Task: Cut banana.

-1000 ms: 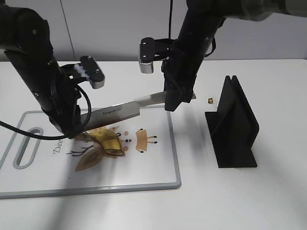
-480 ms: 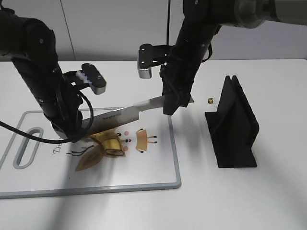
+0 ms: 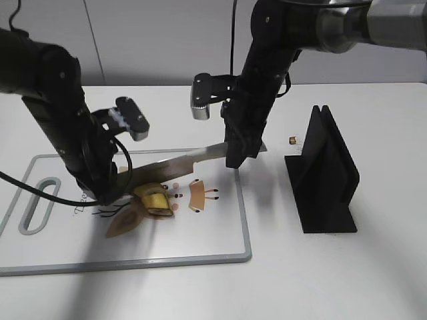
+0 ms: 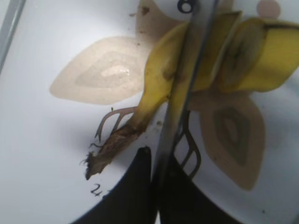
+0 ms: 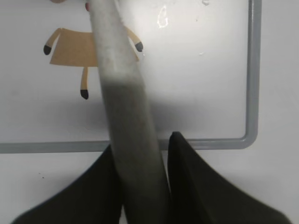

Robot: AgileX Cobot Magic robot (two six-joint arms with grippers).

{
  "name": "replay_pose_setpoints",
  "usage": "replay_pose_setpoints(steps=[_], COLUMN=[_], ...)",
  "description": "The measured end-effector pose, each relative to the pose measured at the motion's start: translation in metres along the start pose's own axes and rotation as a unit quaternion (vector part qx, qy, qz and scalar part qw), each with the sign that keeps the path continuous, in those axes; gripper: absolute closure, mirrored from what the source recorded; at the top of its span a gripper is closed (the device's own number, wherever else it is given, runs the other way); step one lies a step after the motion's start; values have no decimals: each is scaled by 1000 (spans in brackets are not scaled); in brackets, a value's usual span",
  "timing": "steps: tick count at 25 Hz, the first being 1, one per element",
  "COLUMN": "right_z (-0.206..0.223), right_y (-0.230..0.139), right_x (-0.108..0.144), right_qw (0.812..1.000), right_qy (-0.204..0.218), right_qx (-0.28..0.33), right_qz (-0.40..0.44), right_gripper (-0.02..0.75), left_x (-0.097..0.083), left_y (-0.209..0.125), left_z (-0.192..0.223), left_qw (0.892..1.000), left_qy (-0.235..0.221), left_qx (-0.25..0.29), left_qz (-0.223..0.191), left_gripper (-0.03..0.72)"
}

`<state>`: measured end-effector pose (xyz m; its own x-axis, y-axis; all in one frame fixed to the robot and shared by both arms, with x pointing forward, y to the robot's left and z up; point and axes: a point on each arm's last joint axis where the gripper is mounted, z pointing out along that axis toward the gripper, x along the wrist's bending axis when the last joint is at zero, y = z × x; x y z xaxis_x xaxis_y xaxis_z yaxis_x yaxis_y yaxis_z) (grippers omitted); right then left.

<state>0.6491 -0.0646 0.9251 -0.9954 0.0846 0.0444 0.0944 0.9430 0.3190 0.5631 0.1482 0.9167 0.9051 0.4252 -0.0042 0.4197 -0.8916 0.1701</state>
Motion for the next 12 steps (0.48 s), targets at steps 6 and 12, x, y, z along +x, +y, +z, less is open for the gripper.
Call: replay_pose_setpoints(steps=[6,12], right_z=[19,19], right_y=[-7,-7], right_x=[-2,-2], right_qw=[1000,1000], right_qy=[8,8], right_qx=[12,12], right_qz=[5,5], right_gripper=[516,516], left_x=[-6,-7], left_y=[-12,-14], left_z=[25,25], left_qw=[1000,1000], left_qy=[14,20], left_qx=[-8,-13], left_qz=[-11,-11], left_gripper=[689,689])
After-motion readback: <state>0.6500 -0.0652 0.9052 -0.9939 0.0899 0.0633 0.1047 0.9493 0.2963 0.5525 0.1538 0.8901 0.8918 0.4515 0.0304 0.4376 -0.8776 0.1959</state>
